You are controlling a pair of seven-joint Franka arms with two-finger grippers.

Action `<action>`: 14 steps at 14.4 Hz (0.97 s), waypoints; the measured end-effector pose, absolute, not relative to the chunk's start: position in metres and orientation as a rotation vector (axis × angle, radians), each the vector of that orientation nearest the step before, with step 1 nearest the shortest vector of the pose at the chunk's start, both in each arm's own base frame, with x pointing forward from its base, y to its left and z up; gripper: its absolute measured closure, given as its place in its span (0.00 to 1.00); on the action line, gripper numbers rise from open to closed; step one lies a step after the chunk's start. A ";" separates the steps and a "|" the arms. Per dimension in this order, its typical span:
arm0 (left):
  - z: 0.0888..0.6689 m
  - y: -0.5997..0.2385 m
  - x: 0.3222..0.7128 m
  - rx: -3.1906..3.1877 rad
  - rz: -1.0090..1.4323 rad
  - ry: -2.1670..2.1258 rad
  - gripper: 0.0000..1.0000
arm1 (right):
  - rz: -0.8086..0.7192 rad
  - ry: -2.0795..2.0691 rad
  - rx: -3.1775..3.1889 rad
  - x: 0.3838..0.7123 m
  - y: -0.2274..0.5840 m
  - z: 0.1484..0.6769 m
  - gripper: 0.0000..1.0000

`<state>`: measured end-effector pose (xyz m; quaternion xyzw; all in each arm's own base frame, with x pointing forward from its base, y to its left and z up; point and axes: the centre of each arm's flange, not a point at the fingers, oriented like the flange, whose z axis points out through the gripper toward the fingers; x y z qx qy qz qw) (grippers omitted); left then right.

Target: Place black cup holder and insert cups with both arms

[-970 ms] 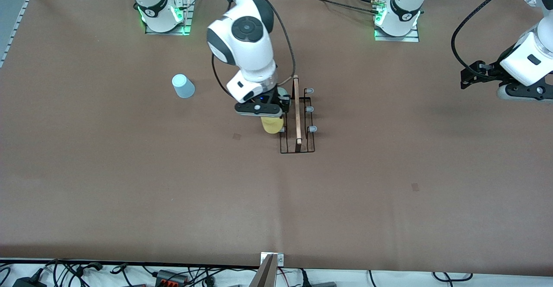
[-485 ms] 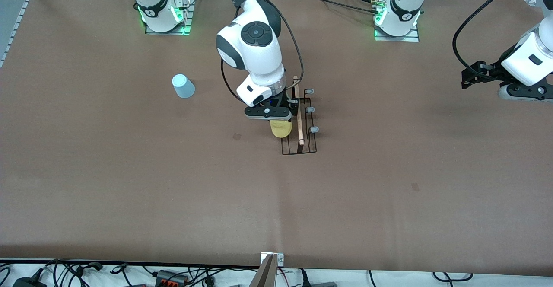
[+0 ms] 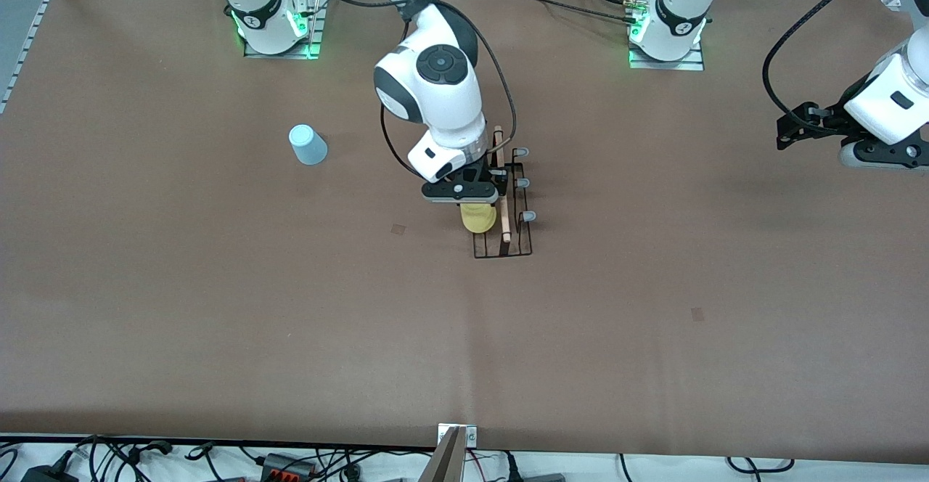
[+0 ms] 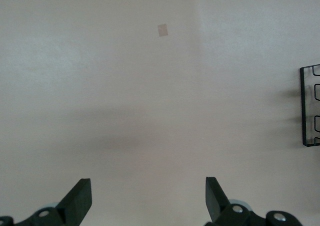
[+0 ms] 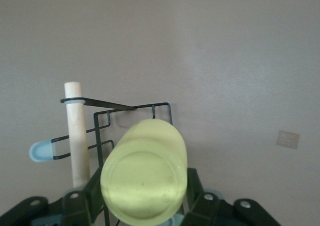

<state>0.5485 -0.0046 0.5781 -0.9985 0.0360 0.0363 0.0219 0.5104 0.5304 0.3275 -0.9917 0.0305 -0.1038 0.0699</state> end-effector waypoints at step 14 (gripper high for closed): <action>0.578 -0.004 0.548 -3.094 0.111 0.111 0.00 | -0.186 0.288 -3.182 0.624 0.191 0.543 0.00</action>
